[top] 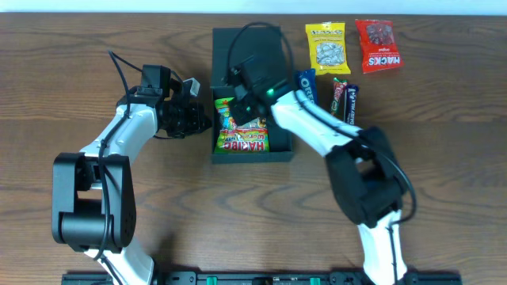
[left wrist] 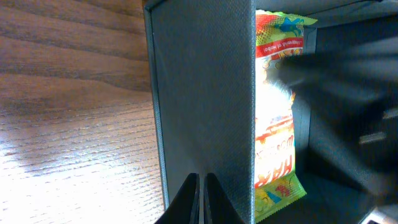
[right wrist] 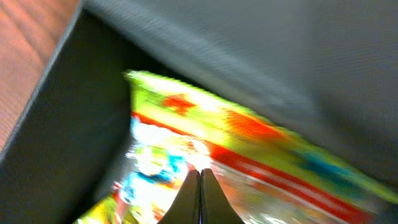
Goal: Pack container
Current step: 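Move the right gripper to the blue Oreo pack and grasp it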
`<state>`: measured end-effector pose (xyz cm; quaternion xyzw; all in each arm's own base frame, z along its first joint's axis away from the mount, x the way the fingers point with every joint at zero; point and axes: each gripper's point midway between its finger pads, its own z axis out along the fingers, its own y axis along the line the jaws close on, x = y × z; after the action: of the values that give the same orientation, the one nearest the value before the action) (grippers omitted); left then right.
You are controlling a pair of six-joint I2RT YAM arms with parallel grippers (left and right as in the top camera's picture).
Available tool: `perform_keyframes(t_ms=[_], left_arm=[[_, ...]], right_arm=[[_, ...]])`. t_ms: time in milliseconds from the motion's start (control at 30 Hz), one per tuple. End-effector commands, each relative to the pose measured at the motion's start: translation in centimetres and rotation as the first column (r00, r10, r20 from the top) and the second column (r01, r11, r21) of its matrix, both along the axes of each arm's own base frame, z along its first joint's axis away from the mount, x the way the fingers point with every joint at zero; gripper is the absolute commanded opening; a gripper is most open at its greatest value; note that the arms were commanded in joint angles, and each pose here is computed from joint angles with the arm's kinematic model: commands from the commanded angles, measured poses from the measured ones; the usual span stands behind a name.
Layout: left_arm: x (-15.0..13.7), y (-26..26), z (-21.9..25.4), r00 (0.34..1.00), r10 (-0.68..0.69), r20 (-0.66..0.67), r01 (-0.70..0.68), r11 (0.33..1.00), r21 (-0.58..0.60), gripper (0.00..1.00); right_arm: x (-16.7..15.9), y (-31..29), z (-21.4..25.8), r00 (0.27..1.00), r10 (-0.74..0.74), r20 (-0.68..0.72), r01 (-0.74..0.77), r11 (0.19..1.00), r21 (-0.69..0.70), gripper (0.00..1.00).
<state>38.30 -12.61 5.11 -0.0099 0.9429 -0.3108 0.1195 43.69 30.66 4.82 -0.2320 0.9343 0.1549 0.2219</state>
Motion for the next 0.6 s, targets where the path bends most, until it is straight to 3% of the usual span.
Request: perform_keyframes(t_ms=[0,100,133,167,367,567], left_arm=[[-0.3,-0.4,-0.1,1.000,-0.008,-0.010,0.008,1.000,-0.014,0.06],[-0.3,-0.4,-0.1,1.000,-0.008,-0.010,0.008,1.000,-0.014,0.06],[-0.3,-0.4,-0.1,1.000,-0.008,-0.010,0.008,1.000,-0.014,0.06],[-0.3,-0.4,-0.1,1.000,-0.008,-0.010,0.008,1.000,-0.014,0.06],[-0.2,-0.4,-0.1,1.000,-0.008,-0.006,0.008,1.000,-0.015,0.06],[-0.1,-0.4,0.0,1.000,-0.008,-0.002,0.008,1.000,-0.015,0.06]], right_arm=[[3.9,-4.7,9.3,0.976,-0.137,0.168,0.130,0.990,0.055,0.01],[5.0,-9.7,11.0,0.952,-0.239,0.192,0.242,0.970,0.011,0.02],[5.2,-12.0,10.8,0.941,-0.281,0.187,0.290,0.957,-0.025,0.08],[5.2,-13.5,10.4,0.935,-0.308,0.177,0.322,0.945,-0.057,0.21],[4.8,-18.7,5.5,0.924,-0.378,0.064,0.383,0.905,-0.186,0.53],[4.5,-18.9,0.5,0.938,-0.346,-0.009,0.332,0.905,-0.266,0.57]])
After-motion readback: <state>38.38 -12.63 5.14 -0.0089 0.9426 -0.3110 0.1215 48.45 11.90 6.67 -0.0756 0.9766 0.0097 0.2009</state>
